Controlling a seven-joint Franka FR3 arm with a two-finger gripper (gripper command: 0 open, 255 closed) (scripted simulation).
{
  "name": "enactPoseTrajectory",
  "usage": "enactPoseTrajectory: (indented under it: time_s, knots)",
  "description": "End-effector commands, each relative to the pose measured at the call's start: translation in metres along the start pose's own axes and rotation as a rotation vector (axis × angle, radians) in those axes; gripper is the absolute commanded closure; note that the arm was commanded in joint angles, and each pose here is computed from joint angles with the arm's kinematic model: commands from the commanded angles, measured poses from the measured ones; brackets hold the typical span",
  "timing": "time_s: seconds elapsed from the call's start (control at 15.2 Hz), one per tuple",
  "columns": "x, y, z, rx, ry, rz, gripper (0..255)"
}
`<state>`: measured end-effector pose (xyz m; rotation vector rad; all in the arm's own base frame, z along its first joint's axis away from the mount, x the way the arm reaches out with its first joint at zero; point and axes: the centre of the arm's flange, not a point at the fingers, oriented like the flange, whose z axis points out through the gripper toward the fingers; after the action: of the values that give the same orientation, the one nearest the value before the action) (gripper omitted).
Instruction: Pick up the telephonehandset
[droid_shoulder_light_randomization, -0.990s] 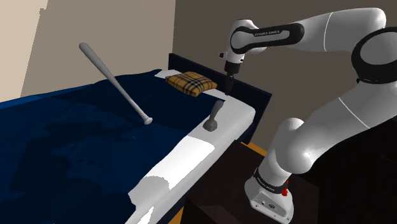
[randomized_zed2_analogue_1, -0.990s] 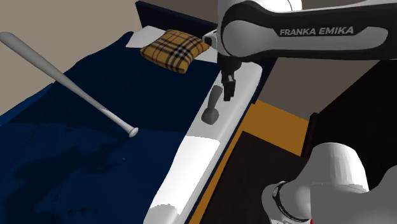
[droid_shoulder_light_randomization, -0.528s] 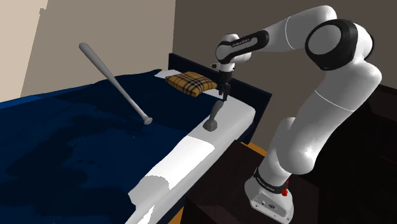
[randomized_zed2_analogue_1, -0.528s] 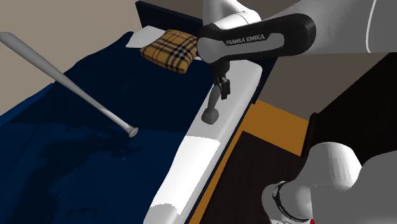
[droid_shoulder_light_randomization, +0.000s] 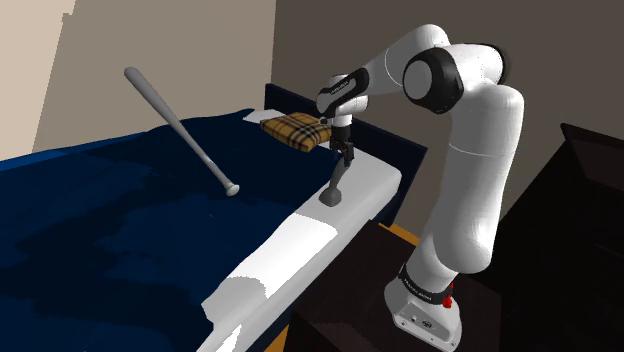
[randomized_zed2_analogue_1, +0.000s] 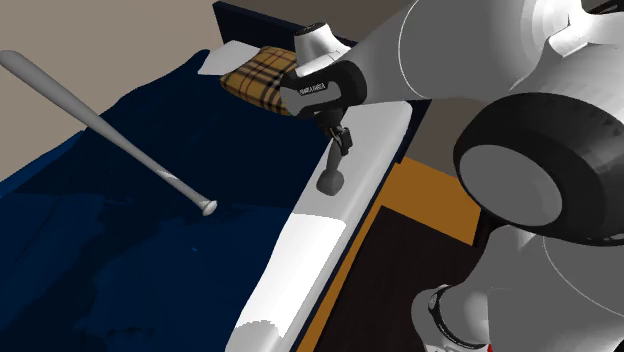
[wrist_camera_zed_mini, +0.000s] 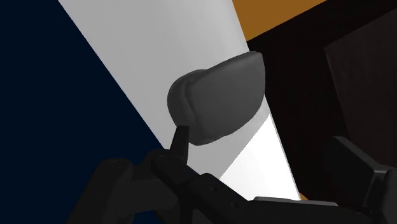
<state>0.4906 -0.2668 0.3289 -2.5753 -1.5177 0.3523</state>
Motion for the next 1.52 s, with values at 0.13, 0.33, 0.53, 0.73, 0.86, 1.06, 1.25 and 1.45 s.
enactPoseTrajectory:
  time_s: [0.13, 0.33, 0.53, 0.73, 0.86, 1.06, 1.25, 1.45]
  knots:
    - [0.001, 0.011, 0.02, 0.004, -0.006, -0.025, 0]
    - [0.004, 0.015, 0.035, 0.004, -0.006, -0.025, 0]
    - [0.005, 0.017, 0.043, 0.004, -0.006, -0.025, 0]
    - [0.004, 0.017, 0.043, 0.004, -0.006, -0.025, 255]
    - [0.004, 0.017, 0.043, 0.004, -0.006, -0.025, 255]
    - [0.004, 0.017, 0.043, 0.004, -0.006, -0.025, 255]
    - [0.004, 0.015, 0.038, 0.004, -0.006, -0.025, 255]
    - [0.002, 0.012, 0.022, 0.004, -0.006, -0.025, 255]
